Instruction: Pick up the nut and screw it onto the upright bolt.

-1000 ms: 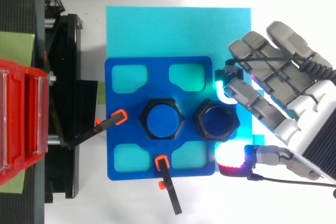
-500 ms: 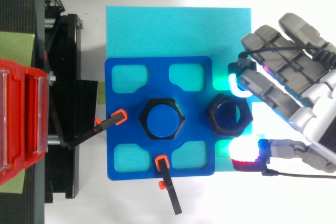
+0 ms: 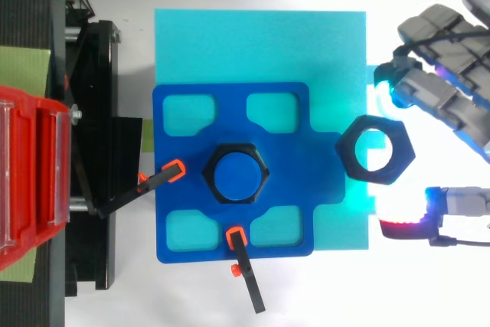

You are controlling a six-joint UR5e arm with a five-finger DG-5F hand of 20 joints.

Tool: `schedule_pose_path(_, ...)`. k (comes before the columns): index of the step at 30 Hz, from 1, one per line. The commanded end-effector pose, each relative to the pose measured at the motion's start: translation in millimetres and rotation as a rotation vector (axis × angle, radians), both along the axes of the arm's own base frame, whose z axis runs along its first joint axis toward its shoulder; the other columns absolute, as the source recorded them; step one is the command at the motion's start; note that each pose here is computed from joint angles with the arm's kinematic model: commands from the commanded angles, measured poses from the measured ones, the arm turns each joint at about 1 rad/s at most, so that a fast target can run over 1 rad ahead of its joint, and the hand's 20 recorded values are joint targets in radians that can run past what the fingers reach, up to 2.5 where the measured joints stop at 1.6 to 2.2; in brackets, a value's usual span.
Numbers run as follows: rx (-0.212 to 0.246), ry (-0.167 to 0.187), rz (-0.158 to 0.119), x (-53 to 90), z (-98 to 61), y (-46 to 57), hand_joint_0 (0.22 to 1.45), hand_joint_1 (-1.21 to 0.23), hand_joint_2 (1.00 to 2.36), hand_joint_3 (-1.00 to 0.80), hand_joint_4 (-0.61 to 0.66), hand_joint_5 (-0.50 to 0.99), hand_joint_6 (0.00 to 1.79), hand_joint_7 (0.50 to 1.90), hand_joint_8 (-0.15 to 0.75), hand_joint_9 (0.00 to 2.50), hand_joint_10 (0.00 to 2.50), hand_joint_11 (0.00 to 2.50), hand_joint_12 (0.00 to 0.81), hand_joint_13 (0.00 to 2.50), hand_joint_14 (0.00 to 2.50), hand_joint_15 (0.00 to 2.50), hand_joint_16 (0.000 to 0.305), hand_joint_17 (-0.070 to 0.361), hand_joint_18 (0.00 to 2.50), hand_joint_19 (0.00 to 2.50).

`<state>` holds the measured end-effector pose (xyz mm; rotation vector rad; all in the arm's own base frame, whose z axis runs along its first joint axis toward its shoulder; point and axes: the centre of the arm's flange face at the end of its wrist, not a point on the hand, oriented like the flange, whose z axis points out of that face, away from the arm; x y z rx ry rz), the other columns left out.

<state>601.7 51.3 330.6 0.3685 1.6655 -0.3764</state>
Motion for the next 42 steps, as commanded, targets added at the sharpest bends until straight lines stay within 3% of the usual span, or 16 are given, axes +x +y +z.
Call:
schedule_pose_path(1,0.027,-0.029,0.054,11.3,17.3,-5.3,0.54,-0.59,1.00,-0.48,0.30,-0.15,0.55,1.29,0.291,0.48,0.00,0.00,0.357,0.44,0.00,0.00,0.043,0.096,0.29,0.00)
schedule_pose_path(3,0.036,-0.037,0.080,15.2,22.7,-5.9,0.54,-0.59,1.00,-0.48,0.30,-0.15,0.55,1.30,0.291,0.48,0.00,0.00,0.357,0.44,0.00,0.00,0.043,0.096,0.29,0.00)
schedule_pose_path(5,0.045,-0.062,0.127,25.9,39.3,-8.9,0.54,-0.58,1.00,-0.48,0.30,-0.15,0.55,1.30,0.291,0.48,0.00,0.00,0.357,0.44,0.00,0.00,0.043,0.096,0.29,0.00)
schedule_pose_path(13,0.017,-0.077,0.171,35.8,61.3,-18.2,0.54,-0.58,1.00,-0.48,0.30,-0.15,0.55,1.30,0.291,0.48,0.00,0.00,0.356,0.45,0.00,0.00,0.043,0.096,0.29,0.00)
schedule_pose_path(18,0.004,-0.100,0.247,44.3,65.7,-25.2,0.54,-0.58,1.00,-0.48,0.30,-0.15,0.55,1.30,0.292,0.48,0.00,0.00,0.357,0.45,0.00,0.00,0.043,0.096,0.29,0.00)
schedule_pose_path(20,0.004,-0.117,0.259,48.9,64.6,-26.0,0.54,-0.58,1.00,-0.48,0.30,-0.15,0.55,1.30,0.292,0.49,0.00,0.00,0.357,0.45,0.00,0.00,0.043,0.096,0.29,0.00)
schedule_pose_path(31,-0.001,-0.182,0.273,69.7,48.5,-34.9,0.54,-0.58,1.00,-0.47,0.30,-0.15,0.54,1.30,0.291,0.49,0.00,0.00,0.356,0.45,0.00,0.00,0.043,0.096,0.30,0.00)
schedule_pose_path(40,-0.003,-0.194,0.269,86.9,21.2,-38.2,0.54,-0.58,1.00,-0.47,0.30,-0.15,0.54,1.30,0.292,0.49,0.00,0.00,0.356,0.45,0.00,0.00,0.043,0.096,0.30,0.00)
schedule_pose_path(42,-0.002,-0.198,0.268,87.3,21.7,-39.1,0.54,-0.58,1.00,-0.47,0.30,-0.15,0.54,1.29,0.292,0.49,0.00,0.00,0.358,0.45,0.00,0.00,0.043,0.096,0.30,0.00)
